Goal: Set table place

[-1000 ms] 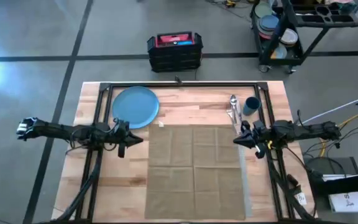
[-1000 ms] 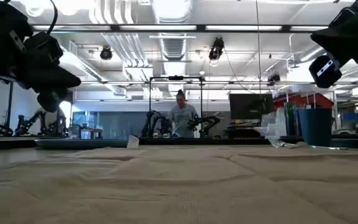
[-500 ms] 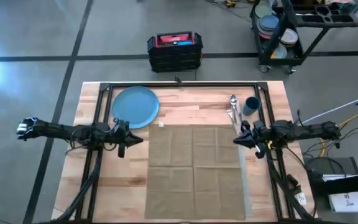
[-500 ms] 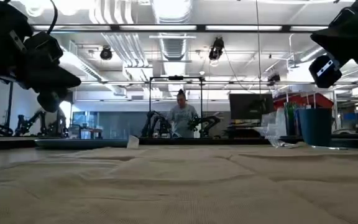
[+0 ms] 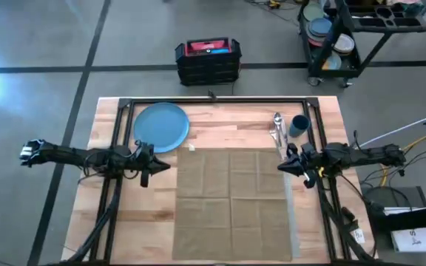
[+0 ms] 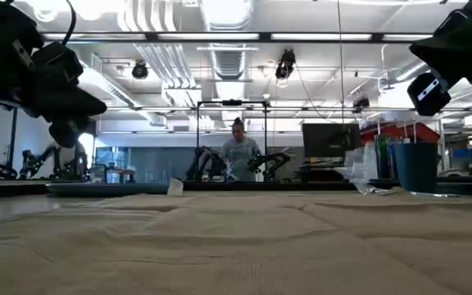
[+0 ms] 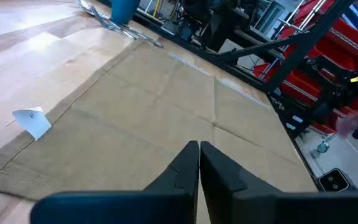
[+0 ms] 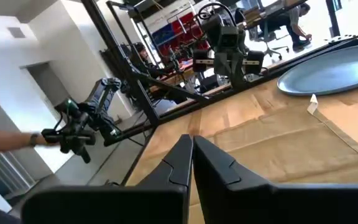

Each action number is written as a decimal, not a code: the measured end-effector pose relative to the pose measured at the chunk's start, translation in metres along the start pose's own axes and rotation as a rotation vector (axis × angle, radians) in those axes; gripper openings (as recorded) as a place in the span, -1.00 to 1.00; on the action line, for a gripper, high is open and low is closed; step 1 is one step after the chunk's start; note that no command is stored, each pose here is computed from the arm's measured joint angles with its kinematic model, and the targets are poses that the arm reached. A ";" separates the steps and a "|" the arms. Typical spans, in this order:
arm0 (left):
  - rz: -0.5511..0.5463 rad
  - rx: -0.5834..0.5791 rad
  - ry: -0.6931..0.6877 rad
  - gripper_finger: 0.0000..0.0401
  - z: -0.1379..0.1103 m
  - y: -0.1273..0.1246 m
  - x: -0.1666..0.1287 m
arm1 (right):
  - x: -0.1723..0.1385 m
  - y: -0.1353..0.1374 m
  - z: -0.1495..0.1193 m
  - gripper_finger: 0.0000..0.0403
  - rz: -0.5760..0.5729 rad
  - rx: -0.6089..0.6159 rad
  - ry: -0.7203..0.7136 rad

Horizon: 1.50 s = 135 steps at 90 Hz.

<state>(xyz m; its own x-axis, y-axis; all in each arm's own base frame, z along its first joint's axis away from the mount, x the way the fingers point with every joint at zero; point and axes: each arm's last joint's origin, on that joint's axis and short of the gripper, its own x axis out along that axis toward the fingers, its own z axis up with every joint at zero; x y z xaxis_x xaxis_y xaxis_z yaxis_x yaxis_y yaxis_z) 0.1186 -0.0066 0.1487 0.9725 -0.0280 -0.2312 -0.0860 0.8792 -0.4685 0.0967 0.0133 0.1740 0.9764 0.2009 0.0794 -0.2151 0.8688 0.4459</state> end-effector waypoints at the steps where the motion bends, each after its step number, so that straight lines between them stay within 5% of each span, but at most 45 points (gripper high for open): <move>1: 0.000 0.000 0.000 -1.00 0.000 0.000 0.000 | 0.000 0.000 0.000 -1.00 0.000 0.000 0.000; 103: 0.077 -0.060 -0.093 -1.00 0.005 0.001 0.000 | 0.000 -0.001 0.001 -1.00 -0.045 0.000 -0.028; 113: 0.085 -0.062 -0.113 -1.00 0.006 0.001 0.000 | 0.000 -0.003 0.002 -1.00 -0.126 0.004 -0.072; 135: 0.026 -0.087 -0.284 -1.00 0.022 -0.006 -0.003 | -0.004 -0.013 0.008 -1.00 -0.404 0.443 -0.354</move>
<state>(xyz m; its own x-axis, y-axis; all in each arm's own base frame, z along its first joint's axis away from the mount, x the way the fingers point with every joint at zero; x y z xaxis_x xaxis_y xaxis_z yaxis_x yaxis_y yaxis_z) 0.1212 -0.0018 0.1709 0.9903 0.1390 -0.0024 -0.1183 0.8333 -0.5401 0.0956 -0.0020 0.1748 0.9422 -0.3247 0.0827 0.1220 0.5626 0.8177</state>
